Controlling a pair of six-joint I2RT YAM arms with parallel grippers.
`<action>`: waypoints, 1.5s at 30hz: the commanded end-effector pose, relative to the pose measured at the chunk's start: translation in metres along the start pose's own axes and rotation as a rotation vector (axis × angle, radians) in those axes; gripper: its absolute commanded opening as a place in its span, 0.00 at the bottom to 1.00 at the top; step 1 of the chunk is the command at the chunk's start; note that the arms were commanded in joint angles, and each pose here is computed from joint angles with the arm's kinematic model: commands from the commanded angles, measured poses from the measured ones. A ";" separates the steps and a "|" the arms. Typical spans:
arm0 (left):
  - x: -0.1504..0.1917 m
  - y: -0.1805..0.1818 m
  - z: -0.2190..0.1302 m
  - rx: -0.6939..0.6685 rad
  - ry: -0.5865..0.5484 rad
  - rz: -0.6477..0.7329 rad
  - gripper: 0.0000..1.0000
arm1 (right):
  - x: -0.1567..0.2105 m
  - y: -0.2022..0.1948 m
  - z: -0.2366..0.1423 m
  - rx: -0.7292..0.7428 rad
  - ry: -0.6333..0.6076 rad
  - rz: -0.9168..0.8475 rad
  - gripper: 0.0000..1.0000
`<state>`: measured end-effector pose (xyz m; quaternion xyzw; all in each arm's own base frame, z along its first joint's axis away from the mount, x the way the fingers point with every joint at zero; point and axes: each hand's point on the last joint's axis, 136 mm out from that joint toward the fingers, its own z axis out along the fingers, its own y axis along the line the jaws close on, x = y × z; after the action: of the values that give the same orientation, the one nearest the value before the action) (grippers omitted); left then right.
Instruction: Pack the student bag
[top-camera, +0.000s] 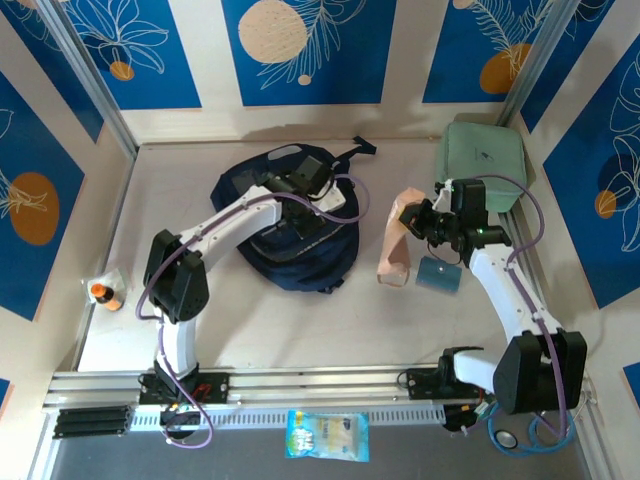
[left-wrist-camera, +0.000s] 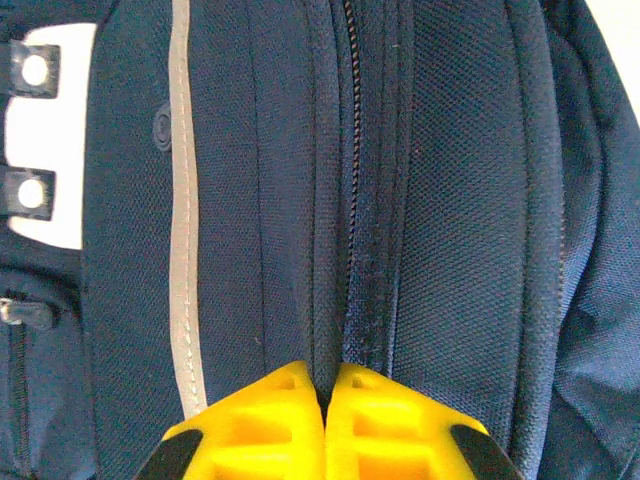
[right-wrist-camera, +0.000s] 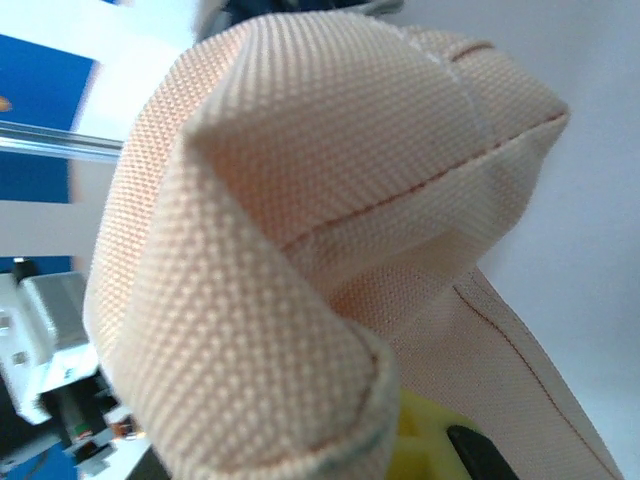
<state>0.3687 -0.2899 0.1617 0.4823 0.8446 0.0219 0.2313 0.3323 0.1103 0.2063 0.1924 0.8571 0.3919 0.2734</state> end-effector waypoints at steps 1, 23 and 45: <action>-0.045 0.025 -0.069 -0.064 -0.242 -0.087 0.00 | 0.000 0.039 -0.008 -0.192 -0.012 -0.004 0.01; -0.137 0.047 -0.157 0.007 -0.663 -0.318 0.00 | 0.001 0.102 0.067 -0.404 -0.135 0.242 0.02; -0.122 0.036 -0.141 0.036 -0.614 -0.311 0.00 | 0.066 0.037 0.117 0.061 0.061 0.135 0.56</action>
<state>0.3914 -0.3394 0.2924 0.3426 0.8372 -0.1489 0.3994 0.3723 0.2451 0.1386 0.2656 0.8443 0.4197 0.2012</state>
